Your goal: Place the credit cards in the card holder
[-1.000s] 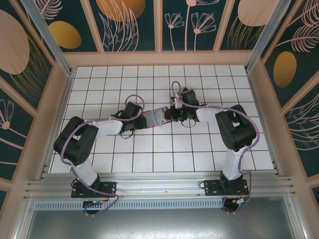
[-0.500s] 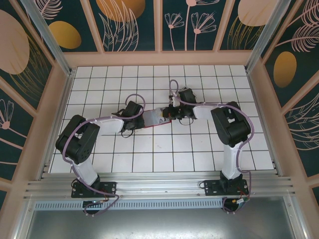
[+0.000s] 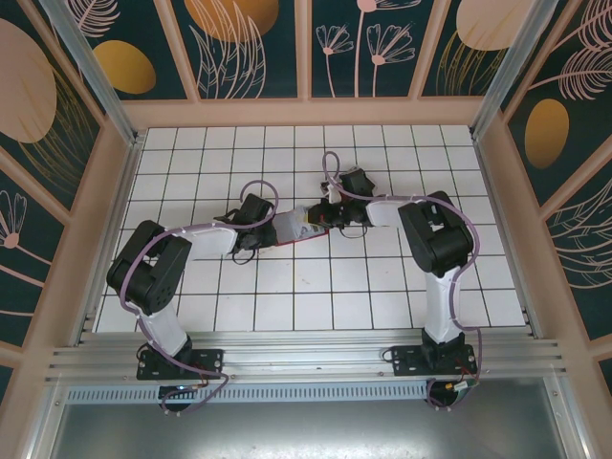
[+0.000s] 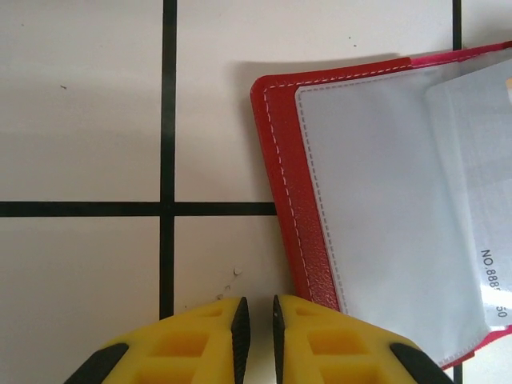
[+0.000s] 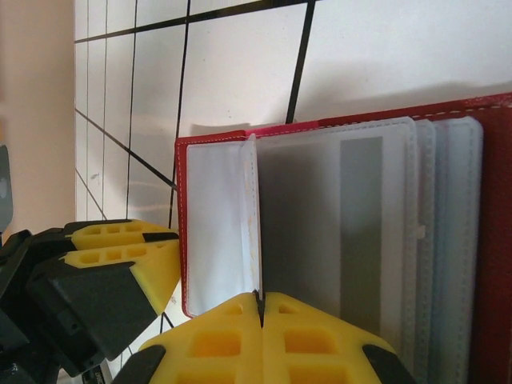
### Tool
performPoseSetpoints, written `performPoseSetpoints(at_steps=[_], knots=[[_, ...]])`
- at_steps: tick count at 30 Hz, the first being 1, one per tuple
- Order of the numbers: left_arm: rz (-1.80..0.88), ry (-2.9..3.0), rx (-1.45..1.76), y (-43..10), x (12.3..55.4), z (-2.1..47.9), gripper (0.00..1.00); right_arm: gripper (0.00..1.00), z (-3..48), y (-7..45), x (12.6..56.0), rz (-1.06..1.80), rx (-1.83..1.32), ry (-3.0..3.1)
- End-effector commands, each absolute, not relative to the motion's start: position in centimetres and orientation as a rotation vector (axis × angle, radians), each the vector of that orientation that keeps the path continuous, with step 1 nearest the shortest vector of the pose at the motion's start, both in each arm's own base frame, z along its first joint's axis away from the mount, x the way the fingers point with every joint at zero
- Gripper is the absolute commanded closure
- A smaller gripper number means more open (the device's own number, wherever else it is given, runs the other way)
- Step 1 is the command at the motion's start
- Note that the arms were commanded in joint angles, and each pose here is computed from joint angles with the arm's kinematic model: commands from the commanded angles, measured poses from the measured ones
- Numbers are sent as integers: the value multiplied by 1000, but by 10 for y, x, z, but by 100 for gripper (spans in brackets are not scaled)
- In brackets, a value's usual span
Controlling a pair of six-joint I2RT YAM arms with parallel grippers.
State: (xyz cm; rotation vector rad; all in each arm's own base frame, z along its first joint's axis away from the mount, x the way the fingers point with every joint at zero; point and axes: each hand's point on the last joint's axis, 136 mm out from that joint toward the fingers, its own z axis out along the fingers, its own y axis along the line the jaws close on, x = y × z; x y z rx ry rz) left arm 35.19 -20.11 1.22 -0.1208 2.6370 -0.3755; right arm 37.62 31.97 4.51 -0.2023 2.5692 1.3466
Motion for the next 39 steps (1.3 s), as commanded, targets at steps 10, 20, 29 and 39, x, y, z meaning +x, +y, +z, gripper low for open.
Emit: performPoseSetpoints(at_steps=[10, 20, 29, 39], knots=[[-389, 2683, -86, -205, 348, -10, 79, 96, 31, 349, 361, 1253, -305, 2633], [-414, 2673, -82, -209, 350, -7, 79, 95, 17, 364, 350, 1098, -413, 2690], [-408, 2657, -84, -208, 352, 0, 79, 92, 11, 371, 344, 975, -502, 2716], [-332, 2598, -86, -197, 360, 34, 79, 70, 60, 350, 367, 888, -474, 2624]])
